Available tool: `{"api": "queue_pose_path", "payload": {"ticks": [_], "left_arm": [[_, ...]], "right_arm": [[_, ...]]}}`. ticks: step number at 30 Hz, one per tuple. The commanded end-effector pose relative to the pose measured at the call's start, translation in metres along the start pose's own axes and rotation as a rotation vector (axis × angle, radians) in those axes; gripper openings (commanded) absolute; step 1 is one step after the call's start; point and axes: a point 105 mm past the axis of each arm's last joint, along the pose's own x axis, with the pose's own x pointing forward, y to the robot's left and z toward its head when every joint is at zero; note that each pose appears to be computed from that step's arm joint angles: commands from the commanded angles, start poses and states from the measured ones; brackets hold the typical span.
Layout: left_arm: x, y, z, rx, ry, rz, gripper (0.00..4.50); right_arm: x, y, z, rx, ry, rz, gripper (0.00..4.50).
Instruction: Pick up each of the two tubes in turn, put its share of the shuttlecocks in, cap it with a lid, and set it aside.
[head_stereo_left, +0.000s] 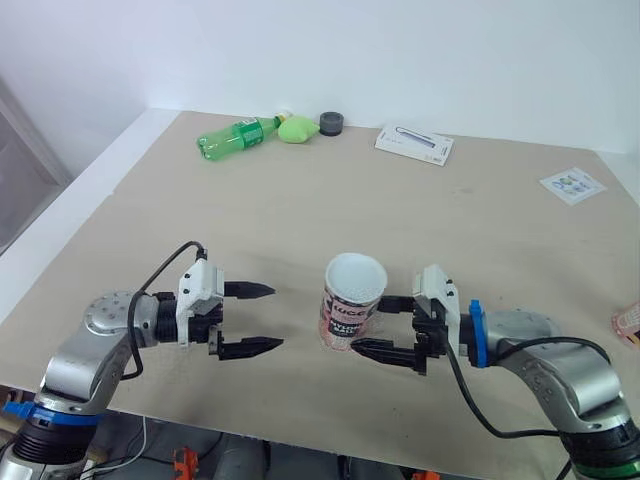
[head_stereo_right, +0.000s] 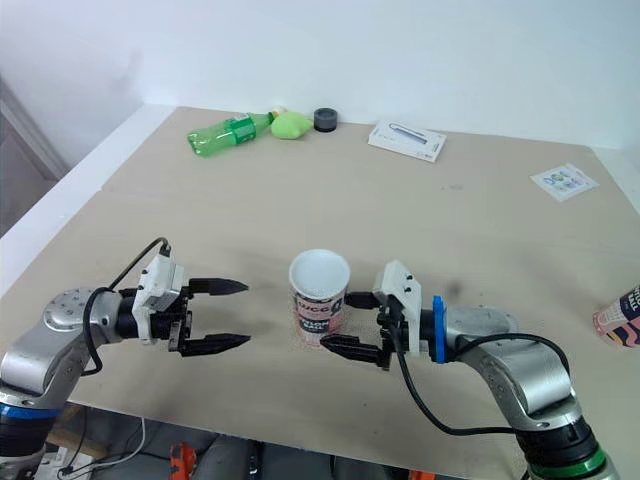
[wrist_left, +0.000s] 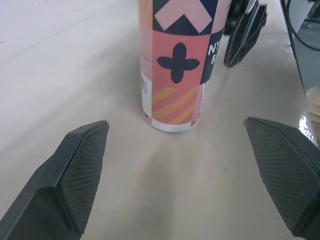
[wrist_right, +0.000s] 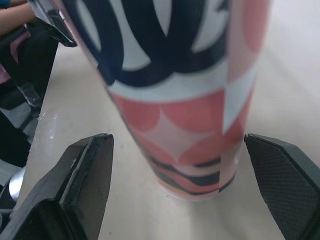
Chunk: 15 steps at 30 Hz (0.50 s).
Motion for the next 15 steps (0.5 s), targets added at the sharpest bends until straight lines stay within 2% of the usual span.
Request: {"api": "queue_pose_path", "payload": {"ticks": [1,15], "left_arm": [[-0.003,-0.001,0.011,0.033,-0.017,0.014,4.5],[-0.003,0.0,0.007,0.021,-0.013,0.034,4.5]], "right_arm": [[0.007,0.004,0.012,-0.04,-0.05,0.03,4.48],[0.033,-0.003,0.012,-0.031,-0.117,0.03,4.48]]}}
